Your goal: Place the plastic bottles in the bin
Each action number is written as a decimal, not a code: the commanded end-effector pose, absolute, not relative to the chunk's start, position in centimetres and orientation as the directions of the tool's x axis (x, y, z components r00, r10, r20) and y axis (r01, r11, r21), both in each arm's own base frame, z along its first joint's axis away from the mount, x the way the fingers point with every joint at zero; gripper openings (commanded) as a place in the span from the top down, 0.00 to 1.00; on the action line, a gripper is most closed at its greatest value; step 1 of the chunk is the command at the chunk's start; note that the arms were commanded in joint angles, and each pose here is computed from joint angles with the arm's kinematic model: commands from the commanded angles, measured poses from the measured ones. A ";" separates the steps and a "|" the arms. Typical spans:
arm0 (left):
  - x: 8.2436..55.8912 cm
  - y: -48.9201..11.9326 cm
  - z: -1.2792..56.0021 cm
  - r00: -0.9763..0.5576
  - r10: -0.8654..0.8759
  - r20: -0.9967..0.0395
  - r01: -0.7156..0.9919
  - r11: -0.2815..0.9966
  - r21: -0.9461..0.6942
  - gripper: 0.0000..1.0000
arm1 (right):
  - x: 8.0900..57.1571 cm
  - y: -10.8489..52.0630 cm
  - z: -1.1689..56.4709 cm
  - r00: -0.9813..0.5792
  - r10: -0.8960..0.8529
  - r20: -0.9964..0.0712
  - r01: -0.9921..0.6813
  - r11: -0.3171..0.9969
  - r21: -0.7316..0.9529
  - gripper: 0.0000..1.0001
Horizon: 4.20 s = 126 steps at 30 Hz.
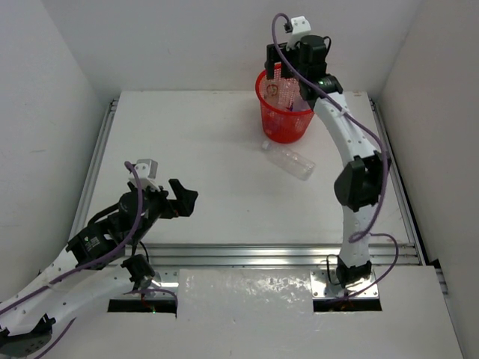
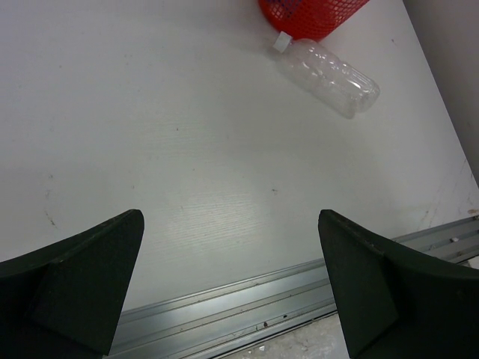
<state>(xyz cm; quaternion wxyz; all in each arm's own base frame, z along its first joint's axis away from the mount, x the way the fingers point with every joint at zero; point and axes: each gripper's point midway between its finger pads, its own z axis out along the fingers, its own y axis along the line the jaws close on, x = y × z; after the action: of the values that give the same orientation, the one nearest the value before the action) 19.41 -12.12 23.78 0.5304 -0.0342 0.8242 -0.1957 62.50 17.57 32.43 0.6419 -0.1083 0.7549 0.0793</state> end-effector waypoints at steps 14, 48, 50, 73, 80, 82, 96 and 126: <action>20.0 -11.8 25.0 -0.390 -0.302 -0.870 0.139 0.915 -0.380 0.00 | 41.7 13.7 19.3 -0.387 -0.525 -0.758 -0.425 0.831 -0.358 0.01; 20.0 -12.0 25.0 -0.394 -0.298 -0.869 0.145 0.914 -0.379 0.00 | 40.3 31.0 18.4 -0.135 -0.457 -0.879 -0.706 0.667 -0.238 0.77; 19.9 -11.9 25.1 -0.392 -0.301 -0.869 0.148 0.912 -0.383 0.00 | 40.1 31.5 24.5 -0.038 -0.352 -0.935 -0.702 0.675 -0.226 0.77; 19.6 -12.3 25.5 -0.381 -0.301 -0.874 0.196 0.898 -0.394 0.00 | 58.2 18.4 36.2 0.151 -0.025 -0.988 -0.336 0.939 -0.075 0.74; 19.7 -12.6 25.3 -0.389 -0.288 -0.875 0.204 0.900 -0.386 0.00 | 59.2 17.3 34.5 0.131 -0.063 -0.989 -0.295 0.950 -0.099 0.61; 19.6 -12.6 25.3 -0.390 -0.286 -0.875 0.207 0.899 -0.386 0.00 | 59.4 16.9 34.0 0.121 -0.077 -0.990 -0.281 0.954 -0.109 0.53; 19.5 -12.5 25.6 -0.381 -0.297 -0.876 0.212 0.894 -0.395 0.00 | 59.7 15.3 31.2 0.005 -0.078 -0.997 -0.245 0.966 -0.077 0.06; 23.9 -5.5 24.8 -0.306 -0.371 -0.877 -0.249 0.920 -0.302 0.00 | 30.5 8.3 24.9 -0.483 -0.008 -0.875 -0.122 0.991 0.058 0.01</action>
<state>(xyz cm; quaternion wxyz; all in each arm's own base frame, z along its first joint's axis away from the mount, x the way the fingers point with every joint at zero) 22.55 -7.02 23.46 0.5442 -0.1463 0.8225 -0.0774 34.93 10.25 30.25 0.5733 -0.0674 0.8133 0.0723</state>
